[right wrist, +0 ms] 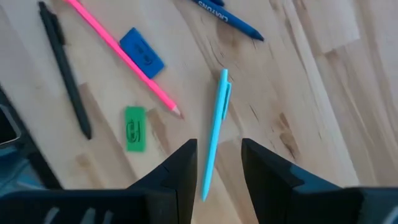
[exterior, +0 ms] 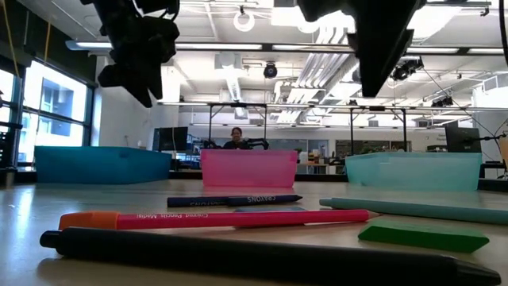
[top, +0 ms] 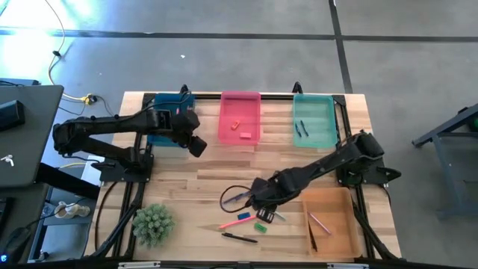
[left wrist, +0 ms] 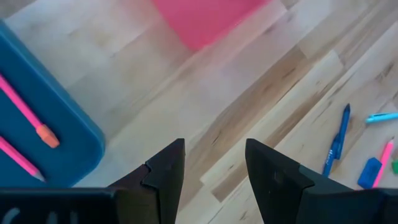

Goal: Sort crayons/erasers/pens/pencils in bins
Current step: Put the light blue pen into the orange bin

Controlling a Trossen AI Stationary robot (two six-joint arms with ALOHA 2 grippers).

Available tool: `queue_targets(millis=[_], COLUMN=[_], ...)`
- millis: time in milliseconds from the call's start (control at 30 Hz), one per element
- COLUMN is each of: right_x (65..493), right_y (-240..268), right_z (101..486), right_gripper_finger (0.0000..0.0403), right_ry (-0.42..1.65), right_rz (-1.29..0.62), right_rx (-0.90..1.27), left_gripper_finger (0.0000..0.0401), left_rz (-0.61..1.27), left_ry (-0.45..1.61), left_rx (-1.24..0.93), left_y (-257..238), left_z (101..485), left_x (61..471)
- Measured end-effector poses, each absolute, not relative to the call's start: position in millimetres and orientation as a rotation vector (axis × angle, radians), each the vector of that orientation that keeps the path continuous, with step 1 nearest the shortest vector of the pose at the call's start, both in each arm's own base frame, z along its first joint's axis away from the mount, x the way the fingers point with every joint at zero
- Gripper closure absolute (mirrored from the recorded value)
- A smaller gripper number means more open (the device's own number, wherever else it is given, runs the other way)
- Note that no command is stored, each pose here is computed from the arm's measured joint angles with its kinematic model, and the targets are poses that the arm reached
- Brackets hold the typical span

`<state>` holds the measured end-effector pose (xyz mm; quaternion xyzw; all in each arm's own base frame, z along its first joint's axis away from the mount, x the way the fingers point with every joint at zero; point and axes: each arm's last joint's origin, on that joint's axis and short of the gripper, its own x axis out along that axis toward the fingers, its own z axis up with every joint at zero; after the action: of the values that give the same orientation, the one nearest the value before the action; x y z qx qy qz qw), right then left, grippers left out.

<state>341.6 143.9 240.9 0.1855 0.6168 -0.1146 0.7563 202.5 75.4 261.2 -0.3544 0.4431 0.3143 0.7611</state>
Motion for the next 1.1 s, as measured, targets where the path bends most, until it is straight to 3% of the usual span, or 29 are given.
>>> queue_targets(millis=[567, 833, 1100], right_x=[367.0, 374.0, 374.2], right_y=[150.6, 147.9, 144.6], right_z=[183.8, 179.3, 171.8], right_gripper_finger=[0.0284, 0.0284, 0.0284], right_ry=[1.395, 1.359, 1.364], right_rz=[-0.366, -0.425, -0.490], right_rx=[0.438, 0.555, 0.536], left_gripper_finger=[0.0245, 0.0245, 0.0245], left_rz=[0.642, 0.615, 0.612], left_ry=[0.991, 1.006, 1.006], left_rx=[-0.705, -0.659, -0.655], left_y=[74.2, 74.2, 74.2], left_z=[261.0, 260.9, 261.0], left_x=[202.4, 202.2, 202.3])
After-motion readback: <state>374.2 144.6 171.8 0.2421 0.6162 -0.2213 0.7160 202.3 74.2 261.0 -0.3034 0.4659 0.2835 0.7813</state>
